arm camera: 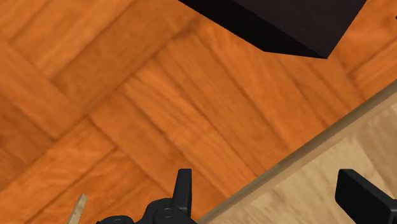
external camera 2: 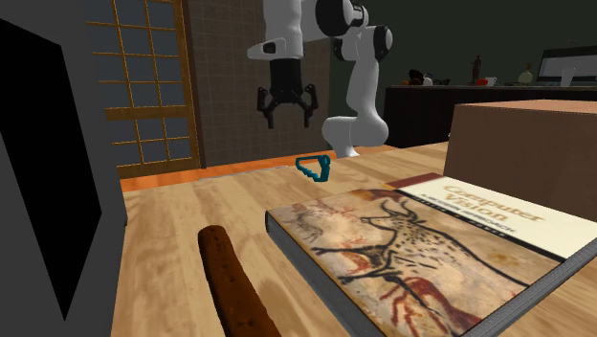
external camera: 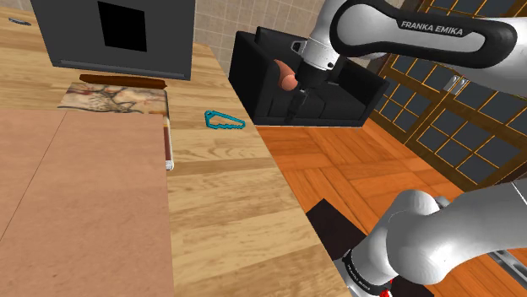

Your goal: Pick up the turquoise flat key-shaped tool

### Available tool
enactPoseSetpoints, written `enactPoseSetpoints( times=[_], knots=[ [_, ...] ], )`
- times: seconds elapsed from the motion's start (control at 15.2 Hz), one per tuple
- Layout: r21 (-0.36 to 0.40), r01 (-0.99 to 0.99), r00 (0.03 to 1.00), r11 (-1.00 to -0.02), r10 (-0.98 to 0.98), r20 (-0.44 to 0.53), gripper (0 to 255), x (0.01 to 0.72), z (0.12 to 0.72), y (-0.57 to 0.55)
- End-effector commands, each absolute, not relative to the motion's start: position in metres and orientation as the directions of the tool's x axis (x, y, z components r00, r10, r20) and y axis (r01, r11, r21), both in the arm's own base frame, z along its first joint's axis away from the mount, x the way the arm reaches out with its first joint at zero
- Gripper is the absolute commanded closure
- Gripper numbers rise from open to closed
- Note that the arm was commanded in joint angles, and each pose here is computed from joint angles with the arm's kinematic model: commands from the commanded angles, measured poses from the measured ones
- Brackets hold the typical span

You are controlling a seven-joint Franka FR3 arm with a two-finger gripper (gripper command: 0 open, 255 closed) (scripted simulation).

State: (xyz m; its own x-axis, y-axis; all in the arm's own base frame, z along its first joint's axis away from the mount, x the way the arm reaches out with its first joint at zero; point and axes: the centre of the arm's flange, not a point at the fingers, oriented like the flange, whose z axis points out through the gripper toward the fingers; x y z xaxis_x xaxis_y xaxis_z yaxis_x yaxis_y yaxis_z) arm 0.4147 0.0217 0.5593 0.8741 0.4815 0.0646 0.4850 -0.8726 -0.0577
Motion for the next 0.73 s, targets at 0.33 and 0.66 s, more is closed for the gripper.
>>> enactPoseSetpoints(
  times=[0.33, 0.66],
  knots=[
    [-0.047, 0.74, 0.669, -0.67, 0.729, 0.142, 0, 0.474, 0.545, 0.079],
    [-0.025, 0.874, 0.48, -0.485, 0.856, 0.192, 0, 0.504, 0.54, 0.129]
  ],
)
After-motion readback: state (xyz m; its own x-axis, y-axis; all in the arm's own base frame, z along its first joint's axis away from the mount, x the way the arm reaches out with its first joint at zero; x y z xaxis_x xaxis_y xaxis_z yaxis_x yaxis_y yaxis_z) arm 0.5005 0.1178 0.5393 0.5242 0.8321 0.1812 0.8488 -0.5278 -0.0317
